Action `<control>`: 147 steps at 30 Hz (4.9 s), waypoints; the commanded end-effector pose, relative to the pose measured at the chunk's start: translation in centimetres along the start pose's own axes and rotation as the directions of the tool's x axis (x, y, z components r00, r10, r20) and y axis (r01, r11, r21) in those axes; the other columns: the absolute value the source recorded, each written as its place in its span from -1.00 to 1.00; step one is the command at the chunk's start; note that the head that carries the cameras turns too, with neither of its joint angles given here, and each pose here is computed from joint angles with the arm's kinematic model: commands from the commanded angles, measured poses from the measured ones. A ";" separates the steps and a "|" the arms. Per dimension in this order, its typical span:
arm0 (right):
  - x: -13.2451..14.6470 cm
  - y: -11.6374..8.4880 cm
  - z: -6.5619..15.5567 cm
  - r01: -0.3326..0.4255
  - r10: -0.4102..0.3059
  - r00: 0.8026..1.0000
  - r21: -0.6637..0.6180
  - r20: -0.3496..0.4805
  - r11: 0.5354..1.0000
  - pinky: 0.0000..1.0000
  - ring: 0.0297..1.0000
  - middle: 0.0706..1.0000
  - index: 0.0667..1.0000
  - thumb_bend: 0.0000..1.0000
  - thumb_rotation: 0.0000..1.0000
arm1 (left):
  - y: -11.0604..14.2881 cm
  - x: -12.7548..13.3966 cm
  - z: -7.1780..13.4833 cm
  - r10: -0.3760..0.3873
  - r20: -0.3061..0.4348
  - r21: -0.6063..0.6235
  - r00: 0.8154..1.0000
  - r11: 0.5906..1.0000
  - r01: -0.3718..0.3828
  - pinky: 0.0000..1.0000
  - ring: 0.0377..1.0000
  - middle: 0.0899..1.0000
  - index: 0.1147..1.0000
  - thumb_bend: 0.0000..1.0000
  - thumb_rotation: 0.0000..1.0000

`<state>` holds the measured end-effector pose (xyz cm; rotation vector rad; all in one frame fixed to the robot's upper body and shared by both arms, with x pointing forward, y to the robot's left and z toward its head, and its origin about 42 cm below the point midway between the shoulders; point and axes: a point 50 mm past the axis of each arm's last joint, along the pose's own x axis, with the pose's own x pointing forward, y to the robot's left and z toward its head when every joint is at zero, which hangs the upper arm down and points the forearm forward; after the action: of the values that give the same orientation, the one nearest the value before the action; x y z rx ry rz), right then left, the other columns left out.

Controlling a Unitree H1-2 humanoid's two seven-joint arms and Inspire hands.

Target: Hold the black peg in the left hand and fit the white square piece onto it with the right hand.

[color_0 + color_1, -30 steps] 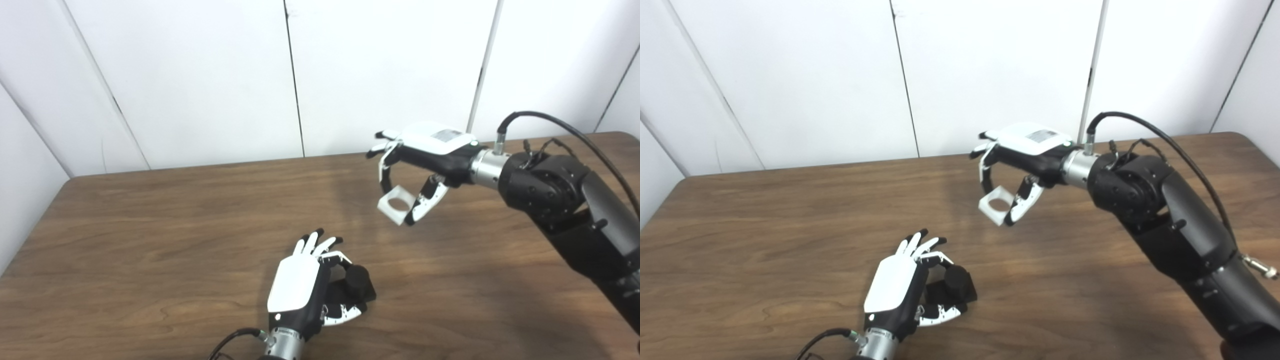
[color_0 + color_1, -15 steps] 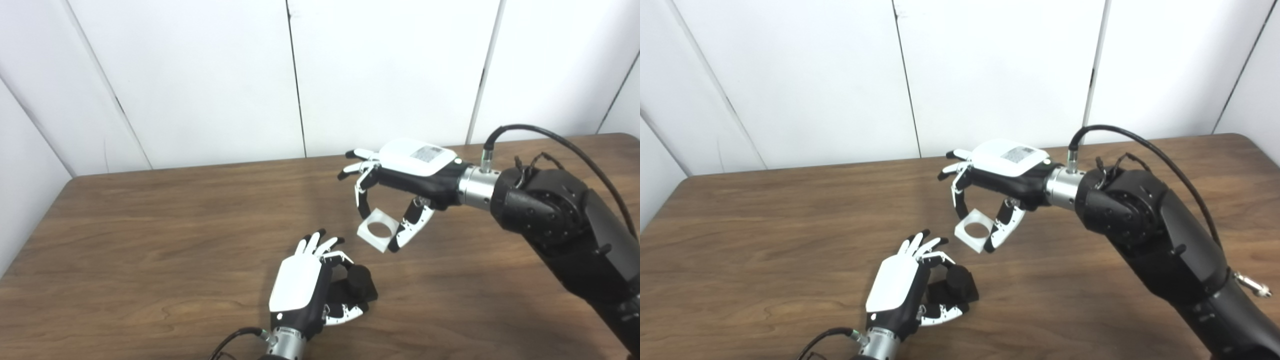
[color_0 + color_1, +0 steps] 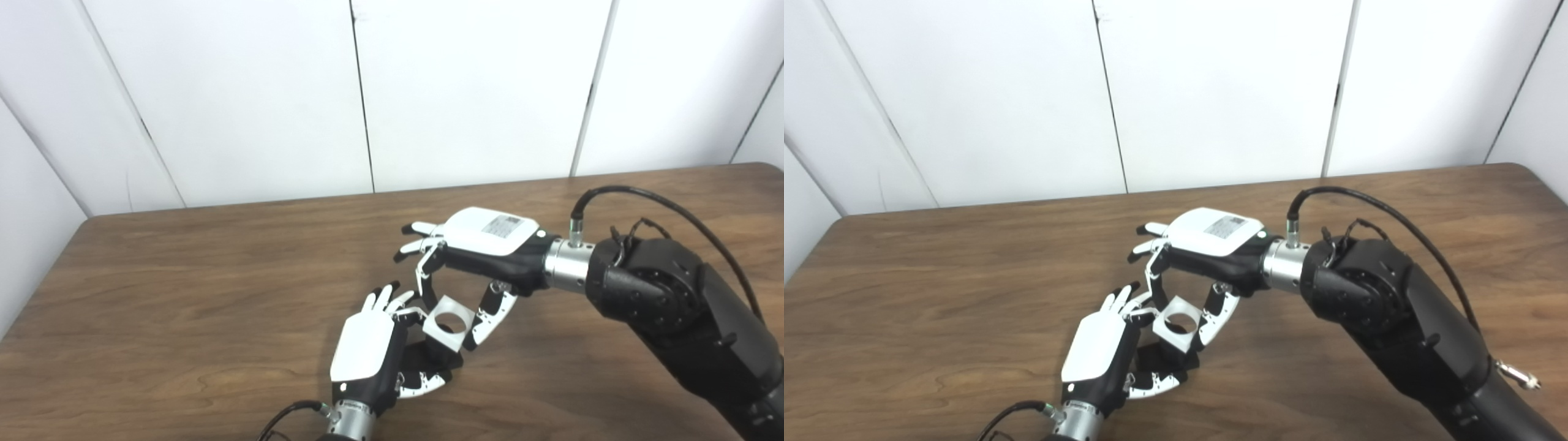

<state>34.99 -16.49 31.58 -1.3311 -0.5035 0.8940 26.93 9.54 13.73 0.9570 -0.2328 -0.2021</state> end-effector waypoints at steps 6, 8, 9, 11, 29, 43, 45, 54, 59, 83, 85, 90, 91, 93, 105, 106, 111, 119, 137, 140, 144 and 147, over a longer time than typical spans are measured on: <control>0.4 -1.0 0.6 0.037 -0.036 0.999 -0.036 0.023 0.999 0.81 1.00 0.77 -0.10 0.05 -0.74 | -0.3 0.0 -0.1 -0.035 -0.005 0.027 0.999 0.999 0.036 0.98 0.97 0.73 -0.16 0.02 -0.84; 0.6 -0.8 0.5 0.029 -0.029 0.999 -0.030 0.019 0.999 0.82 1.00 0.78 -0.10 0.05 -0.74 | -0.2 -0.1 0.0 -0.035 -0.006 0.028 0.999 0.999 0.035 0.97 0.96 0.73 -0.16 0.02 -0.84; 0.6 -0.7 0.5 0.027 -0.027 0.999 -0.027 0.018 0.999 0.82 1.00 0.78 -0.10 0.05 -0.74 | -0.2 -0.1 0.0 -0.036 -0.006 0.029 0.999 0.999 0.036 0.97 0.96 0.72 -0.16 0.02 -0.84; 0.7 -0.5 0.4 0.020 -0.020 1.000 -0.024 0.015 0.999 0.83 1.00 0.79 -0.10 0.05 -0.74 | -0.1 -0.1 0.0 -0.036 -0.005 0.029 0.999 0.999 0.036 0.97 0.96 0.72 -0.16 0.02 -0.85; 0.8 -0.2 -0.3 0.004 -0.004 1.000 -0.017 -0.001 1.000 0.82 1.00 0.79 -0.09 0.05 -0.74 | -0.1 -0.5 0.8 -0.025 0.008 0.015 1.000 1.000 0.025 0.99 0.97 0.72 -0.16 0.02 -0.84; 1.4 -0.2 -0.8 0.004 -0.004 1.000 -0.020 -0.001 1.000 0.81 1.00 0.80 -0.09 0.05 -0.74 | 0.1 -0.6 1.3 -0.021 0.015 -0.001 1.000 1.000 0.021 0.98 0.97 0.72 -0.16 0.02 -0.84; 1.5 -0.2 -0.8 0.002 -0.002 1.000 -0.019 -0.002 1.000 0.82 1.00 0.80 -0.09 0.05 -0.74 | 0.0 -0.6 1.3 -0.021 0.018 0.001 1.000 1.000 0.021 0.97 0.97 0.72 -0.16 0.02 -0.84; 1.8 0.0 -1.0 0.004 -0.004 1.000 -0.022 0.000 1.000 0.81 1.00 0.81 -0.09 0.05 -0.74 | -0.1 -0.6 1.6 -0.022 0.020 -0.004 1.000 1.000 0.022 0.99 0.97 0.72 -0.16 0.02 -0.85; 1.9 0.0 -0.9 0.000 0.000 1.000 -0.021 -0.002 1.000 0.80 1.00 0.82 -0.09 0.05 -0.74 | -0.2 -0.6 1.5 -0.021 0.023 -0.002 1.000 1.000 0.021 0.99 0.98 0.72 -0.16 0.02 -0.84; 2.1 0.7 -0.6 -0.017 0.017 1.000 -0.016 0.020 1.000 0.78 1.00 0.82 -0.09 0.05 -0.74 | -0.1 0.0 1.4 -0.024 0.009 0.014 1.000 1.000 0.024 0.97 0.96 0.71 -0.16 0.02 -0.84; 2.2 0.8 -0.7 -0.019 0.020 1.000 -0.022 0.020 1.000 0.77 1.00 0.82 -0.09 0.05 -0.74 | 0.0 0.1 1.4 -0.024 0.007 0.008 1.000 1.000 0.024 0.98 0.96 0.71 -0.16 0.02 -0.84; 2.2 0.9 -1.0 -0.028 0.028 1.000 -0.027 0.011 0.999 0.76 1.00 0.82 -0.09 0.05 -0.74 | 0.0 0.1 1.3 -0.019 0.006 0.020 1.000 1.000 0.019 0.95 0.95 0.70 -0.16 0.02 -0.84; 2.2 0.9 -1.0 -0.029 0.029 1.000 -0.026 0.009 0.999 0.76 1.00 0.82 -0.09 0.05 -0.74 | 0.0 0.1 1.3 -0.019 0.005 0.022 1.000 1.000 0.019 0.94 0.95 0.70 -0.16 0.02 -0.84; 2.2 1.0 -1.0 -0.030 0.031 1.000 -0.023 0.007 0.999 0.77 1.00 0.82 -0.09 0.05 -0.74 | 0.1 0.1 1.3 -0.019 0.004 0.022 1.000 1.000 0.019 0.94 0.95 0.70 -0.16 0.02 -0.84; 2.1 0.6 -0.9 -0.051 0.051 0.998 -0.017 -0.030 0.999 0.76 1.00 0.88 0.37 1.00 -0.52 | 0.0 0.1 1.3 -0.019 -0.001 0.028 1.000 0.999 0.019 0.94 0.94 0.72 -0.16 0.02 -0.84; 2.1 0.5 -0.9 -0.054 0.053 0.998 -0.017 -0.033 0.998 0.76 1.00 0.88 0.37 1.00 -0.52 | 0.0 0.1 1.3 -0.020 -0.002 0.030 1.000 0.999 0.020 0.94 0.94 0.72 -0.16 0.02 -0.84; 2.1 0.4 -1.0 -0.064 0.064 0.997 -0.009 -0.044 0.998 0.78 1.00 0.88 0.34 1.00 -0.56 | -0.1 0.2 1.1 -0.025 -0.012 0.033 1.000 0.999 0.025 0.86 0.94 0.72 -0.15 0.02 -0.82; 2.1 0.4 -1.2 -0.062 0.062 0.997 -0.002 -0.047 0.998 0.78 1.00 0.87 0.31 1.00 -0.54 | -0.1 0.3 0.9 -0.031 -0.017 0.047 0.999 0.998 0.032 0.80 0.92 0.69 0.10 0.57 -0.10; 2.4 0.0 -1.6 -0.055 0.055 0.997 -0.002 -0.054 0.998 0.77 1.00 0.87 0.30 1.00 -0.52 | 0.5 0.3 0.1 -0.054 -0.033 0.060 0.998 0.997 0.056 0.85 0.89 0.69 0.35 0.84 0.05; 2.4 0.1 -1.7 -0.053 0.052 0.997 -0.003 -0.057 0.999 0.76 1.00 0.87 0.30 1.00 -0.52 | 0.6 0.2 0.0 -0.052 -0.041 0.049 0.998 0.997 0.054 0.87 0.90 0.71 0.43 0.85 0.01; 2.3 0.1 -1.9 -0.036 0.035 0.998 -0.001 -0.058 0.999 0.73 1.00 0.85 0.29 1.00 -0.53 | 0.9 0.1 -0.2 -0.052 -0.053 0.042 0.997 0.998 0.054 0.90 0.92 0.74 0.52 0.85 -0.01; 2.0 0.0 -2.1 -0.031 0.032 0.997 0.009 -0.071 0.999 0.74 1.00 0.86 0.32 1.00 -0.55 | 1.4 0.0 -0.5 -0.053 -0.061 0.049 0.997 0.997 0.056 0.94 0.94 0.77 0.60 0.85 0.02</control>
<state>37.30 -16.26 28.29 -1.3547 -0.3462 0.9344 26.87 10.16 13.25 1.0230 -0.1257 -0.2520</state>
